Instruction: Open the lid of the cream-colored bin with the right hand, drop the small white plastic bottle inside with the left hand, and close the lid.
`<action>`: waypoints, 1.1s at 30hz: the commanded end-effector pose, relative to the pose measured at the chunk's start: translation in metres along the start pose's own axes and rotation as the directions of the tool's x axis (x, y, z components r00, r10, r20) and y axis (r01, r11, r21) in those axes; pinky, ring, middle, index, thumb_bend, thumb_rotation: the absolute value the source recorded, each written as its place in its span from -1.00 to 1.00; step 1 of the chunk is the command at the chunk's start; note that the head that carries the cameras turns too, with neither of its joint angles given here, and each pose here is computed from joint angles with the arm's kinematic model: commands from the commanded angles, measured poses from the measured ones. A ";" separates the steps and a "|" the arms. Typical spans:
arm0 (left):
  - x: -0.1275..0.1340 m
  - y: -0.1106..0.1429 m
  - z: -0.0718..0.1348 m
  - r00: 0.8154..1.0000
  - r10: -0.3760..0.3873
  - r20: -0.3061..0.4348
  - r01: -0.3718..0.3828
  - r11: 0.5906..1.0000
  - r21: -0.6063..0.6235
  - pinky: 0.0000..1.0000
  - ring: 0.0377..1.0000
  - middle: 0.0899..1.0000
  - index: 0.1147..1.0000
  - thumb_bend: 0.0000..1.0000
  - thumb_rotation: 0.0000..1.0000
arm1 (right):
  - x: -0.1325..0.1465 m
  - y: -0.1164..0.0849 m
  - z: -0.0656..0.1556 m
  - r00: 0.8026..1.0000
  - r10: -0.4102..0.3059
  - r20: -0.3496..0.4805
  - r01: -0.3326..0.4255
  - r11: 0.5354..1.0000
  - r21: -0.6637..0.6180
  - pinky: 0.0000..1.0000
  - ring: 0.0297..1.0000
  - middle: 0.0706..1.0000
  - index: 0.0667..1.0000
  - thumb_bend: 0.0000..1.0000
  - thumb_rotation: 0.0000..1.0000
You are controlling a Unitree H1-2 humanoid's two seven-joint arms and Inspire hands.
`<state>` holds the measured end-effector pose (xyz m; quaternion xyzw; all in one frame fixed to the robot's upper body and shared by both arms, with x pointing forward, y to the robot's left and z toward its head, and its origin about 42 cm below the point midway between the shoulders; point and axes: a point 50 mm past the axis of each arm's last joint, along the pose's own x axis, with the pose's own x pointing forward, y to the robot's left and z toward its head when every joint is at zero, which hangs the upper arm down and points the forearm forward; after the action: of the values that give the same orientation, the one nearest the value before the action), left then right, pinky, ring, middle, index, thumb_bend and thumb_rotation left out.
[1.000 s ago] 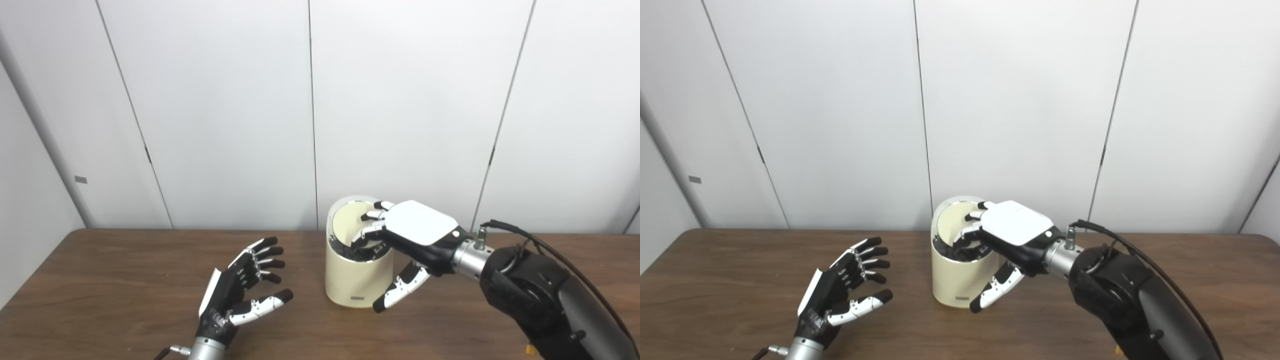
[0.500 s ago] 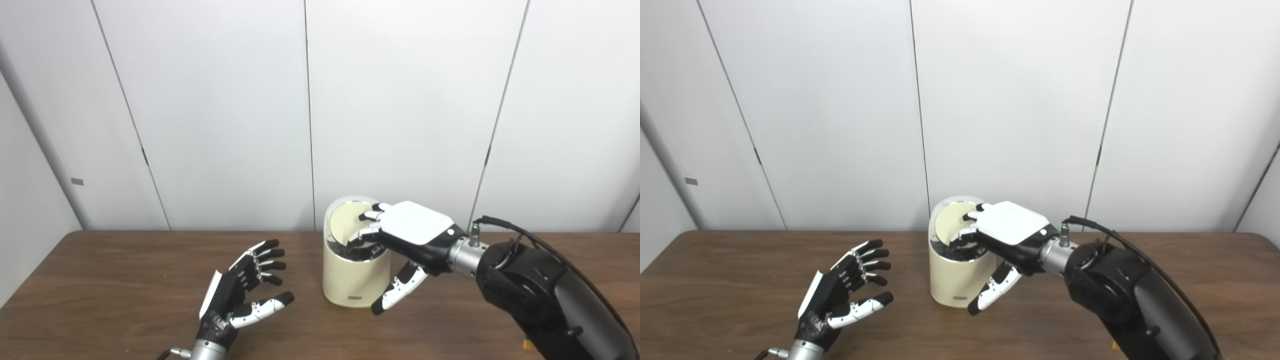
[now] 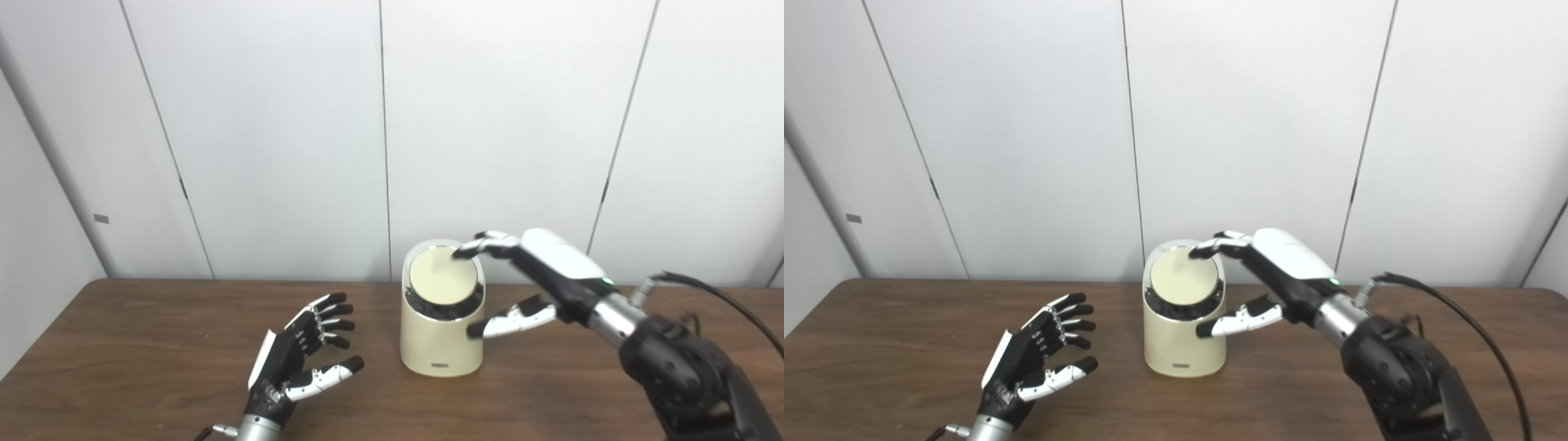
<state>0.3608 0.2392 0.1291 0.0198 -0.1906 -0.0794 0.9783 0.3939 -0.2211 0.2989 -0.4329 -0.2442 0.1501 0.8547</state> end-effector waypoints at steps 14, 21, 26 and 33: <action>-0.011 0.003 -0.007 1.000 0.002 -0.006 -0.003 1.000 -0.013 0.18 0.39 0.53 0.61 0.54 -0.74 | -0.082 0.062 -0.061 0.934 -0.286 -0.214 0.347 0.866 0.360 0.54 0.73 0.78 0.79 0.47 -0.35; -0.011 0.004 -0.003 1.000 -0.005 0.009 0.005 1.000 -0.019 0.18 0.39 0.51 0.61 0.53 -0.74 | -0.092 0.089 -0.070 0.916 -0.307 -0.259 0.395 0.807 0.439 0.45 0.62 0.73 0.74 0.52 -0.49; -0.013 0.007 -0.004 1.000 -0.011 0.009 0.011 1.000 -0.020 0.18 0.39 0.51 0.61 0.52 -0.76 | -0.090 0.098 -0.067 0.906 -0.310 -0.289 0.417 0.771 0.481 0.48 0.65 0.75 0.75 0.53 -0.55; -0.015 0.012 -0.004 1.000 -0.014 0.003 0.014 1.000 -0.023 0.20 0.41 0.54 0.64 0.53 -0.75 | -0.090 0.107 -0.065 0.904 -0.318 -0.287 0.424 0.760 0.493 0.48 0.61 0.71 0.73 0.54 -0.56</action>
<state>0.3588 0.2448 0.1285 0.0084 -0.1916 -0.0890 0.9774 0.3449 -0.2487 0.1378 -0.1319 -0.1460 -0.0009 0.9805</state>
